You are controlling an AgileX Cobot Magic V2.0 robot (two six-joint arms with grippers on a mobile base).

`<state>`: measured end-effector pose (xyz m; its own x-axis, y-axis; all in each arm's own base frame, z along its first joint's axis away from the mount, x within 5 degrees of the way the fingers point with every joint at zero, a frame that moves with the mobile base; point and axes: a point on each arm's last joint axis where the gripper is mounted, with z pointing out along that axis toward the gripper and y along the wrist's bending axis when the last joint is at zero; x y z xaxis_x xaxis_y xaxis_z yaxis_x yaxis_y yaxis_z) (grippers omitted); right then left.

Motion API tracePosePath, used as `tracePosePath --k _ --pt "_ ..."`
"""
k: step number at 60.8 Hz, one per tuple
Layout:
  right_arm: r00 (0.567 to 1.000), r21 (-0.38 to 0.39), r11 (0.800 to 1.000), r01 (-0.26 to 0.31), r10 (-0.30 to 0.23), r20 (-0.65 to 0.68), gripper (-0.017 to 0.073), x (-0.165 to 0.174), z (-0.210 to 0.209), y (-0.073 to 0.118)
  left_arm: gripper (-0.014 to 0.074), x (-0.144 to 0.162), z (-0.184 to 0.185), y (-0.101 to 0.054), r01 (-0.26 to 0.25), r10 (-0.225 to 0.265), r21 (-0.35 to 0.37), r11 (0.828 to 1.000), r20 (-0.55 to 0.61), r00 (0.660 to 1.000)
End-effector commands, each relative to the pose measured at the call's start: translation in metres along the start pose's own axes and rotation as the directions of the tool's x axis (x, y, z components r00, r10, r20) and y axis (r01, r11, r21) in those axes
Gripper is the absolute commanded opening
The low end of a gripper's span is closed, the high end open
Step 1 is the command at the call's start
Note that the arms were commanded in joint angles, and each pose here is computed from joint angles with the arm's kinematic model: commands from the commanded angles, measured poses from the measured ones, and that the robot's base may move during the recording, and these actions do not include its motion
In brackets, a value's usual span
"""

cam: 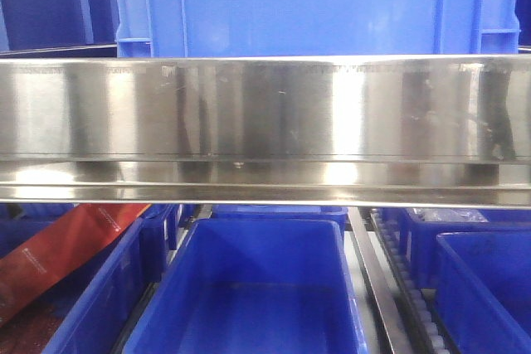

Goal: Place cylindrical capacitor in blue bin on shelf

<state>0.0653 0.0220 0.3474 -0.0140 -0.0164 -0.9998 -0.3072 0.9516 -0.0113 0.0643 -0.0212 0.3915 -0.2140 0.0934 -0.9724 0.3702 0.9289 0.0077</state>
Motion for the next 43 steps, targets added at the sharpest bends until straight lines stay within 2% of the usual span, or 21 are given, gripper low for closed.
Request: tracePosePath --k 1,10,18,28,41,43 --pt "1.000 0.011 1.000 0.012 -0.012 0.027 -0.0162 -0.002 -0.001 -0.001 -0.0048 0.009 0.000 0.000 -0.015 0.017 -0.020 1.000 0.083 0.996" --pt "1.000 0.011 1.000 0.012 -0.012 0.027 -0.0162 -0.002 -0.001 -0.001 -0.0048 0.040 0.000 0.002 0.007 0.015 -0.103 0.995 0.213 0.977" --pt "1.000 0.011 1.000 0.012 -0.012 0.027 -0.0162 -0.002 -0.001 -0.001 -0.0048 0.079 0.004 0.006 0.049 -0.001 -0.181 0.982 0.252 0.968" --pt "1.000 0.011 1.000 0.012 -0.012 0.027 -0.0162 -0.002 -0.001 -0.001 -0.0048 0.133 0.015 0.006 0.054 0.002 -0.206 0.977 0.260 0.966" --pt "1.000 0.011 1.000 0.012 -0.012 0.027 -0.0162 -0.002 -0.001 -0.001 -0.0048 0.180 0.030 0.008 0.061 0.003 -0.230 0.971 0.270 0.963" --pt "1.000 0.011 1.000 0.012 -0.012 0.027 -0.0162 -0.002 -0.001 -0.001 -0.0048 0.177 0.029 0.008 0.063 0.013 -0.237 0.970 0.305 0.952"
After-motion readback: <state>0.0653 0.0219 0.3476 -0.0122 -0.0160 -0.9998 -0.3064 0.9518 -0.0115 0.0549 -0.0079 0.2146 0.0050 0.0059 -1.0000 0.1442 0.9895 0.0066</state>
